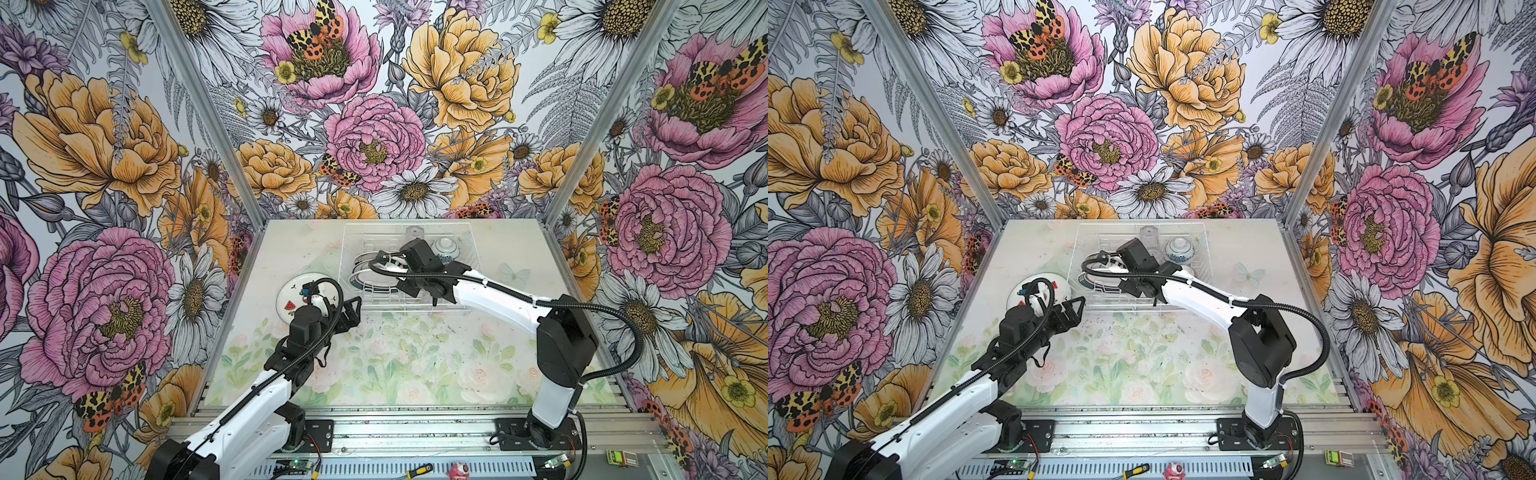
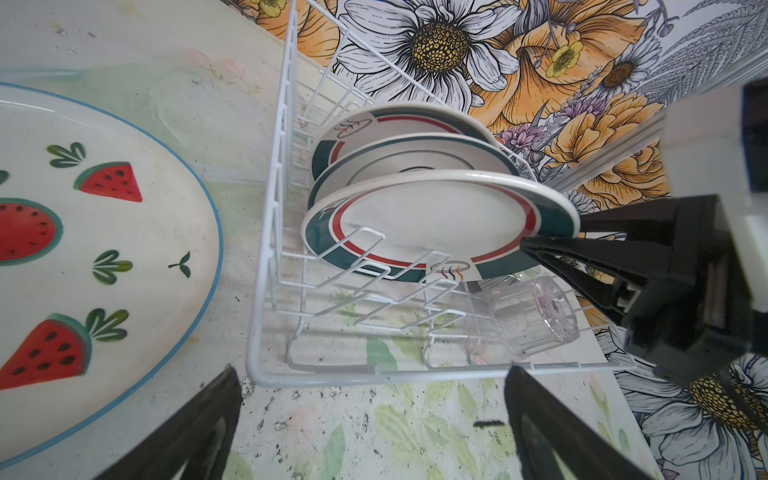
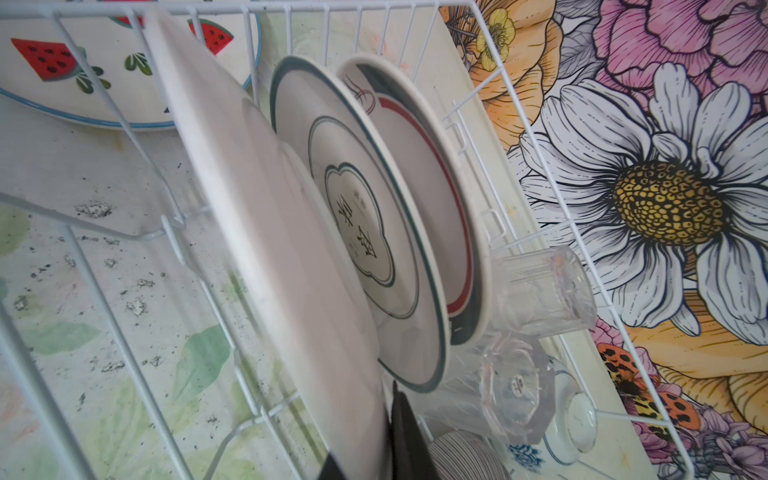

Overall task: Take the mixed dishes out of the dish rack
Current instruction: 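Reach the right gripper into the rack to the green-rimmed plate, then grasp the green-and-red-rimmed plate and lift it upright with the right gripper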

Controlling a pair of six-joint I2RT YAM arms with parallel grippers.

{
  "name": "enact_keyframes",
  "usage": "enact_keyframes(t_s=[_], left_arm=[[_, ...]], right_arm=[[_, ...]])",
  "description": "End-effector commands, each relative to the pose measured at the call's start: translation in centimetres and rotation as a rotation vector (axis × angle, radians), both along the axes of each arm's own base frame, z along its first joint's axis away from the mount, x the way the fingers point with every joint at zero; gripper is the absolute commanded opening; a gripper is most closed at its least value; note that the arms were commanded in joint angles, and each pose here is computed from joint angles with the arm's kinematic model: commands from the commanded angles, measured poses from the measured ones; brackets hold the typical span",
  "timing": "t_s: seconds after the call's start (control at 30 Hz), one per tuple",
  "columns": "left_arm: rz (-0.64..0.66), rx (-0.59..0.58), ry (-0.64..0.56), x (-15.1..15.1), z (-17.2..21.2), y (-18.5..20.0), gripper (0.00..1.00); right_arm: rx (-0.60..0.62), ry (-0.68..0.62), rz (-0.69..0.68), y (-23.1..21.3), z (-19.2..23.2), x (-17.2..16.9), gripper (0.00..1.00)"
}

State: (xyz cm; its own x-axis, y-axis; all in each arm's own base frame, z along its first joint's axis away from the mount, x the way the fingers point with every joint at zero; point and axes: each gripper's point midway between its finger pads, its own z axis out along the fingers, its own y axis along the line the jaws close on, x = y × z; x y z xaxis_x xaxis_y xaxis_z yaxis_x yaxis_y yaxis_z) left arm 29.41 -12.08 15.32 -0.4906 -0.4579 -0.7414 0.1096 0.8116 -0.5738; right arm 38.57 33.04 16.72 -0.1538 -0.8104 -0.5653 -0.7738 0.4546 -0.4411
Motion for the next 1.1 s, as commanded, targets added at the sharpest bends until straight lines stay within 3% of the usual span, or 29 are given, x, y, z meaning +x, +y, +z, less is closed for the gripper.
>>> enact_keyframes(t_s=[0.0,0.23,1.07], left_arm=[[0.017,-0.001,-0.032,0.4,0.7,0.3,0.99],[0.018,-0.004,-0.036,0.3,0.7,0.3,0.99],[0.021,-0.003,-0.033,0.1,0.4,0.4,0.99]], right_arm=[[-0.056,-0.013,-0.038,-1.4,0.2,-0.5,0.00],[-0.077,-0.088,-0.094,-3.1,2.5,0.2,0.00],[0.249,-0.150,-0.214,-4.3,11.5,0.6,0.00]])
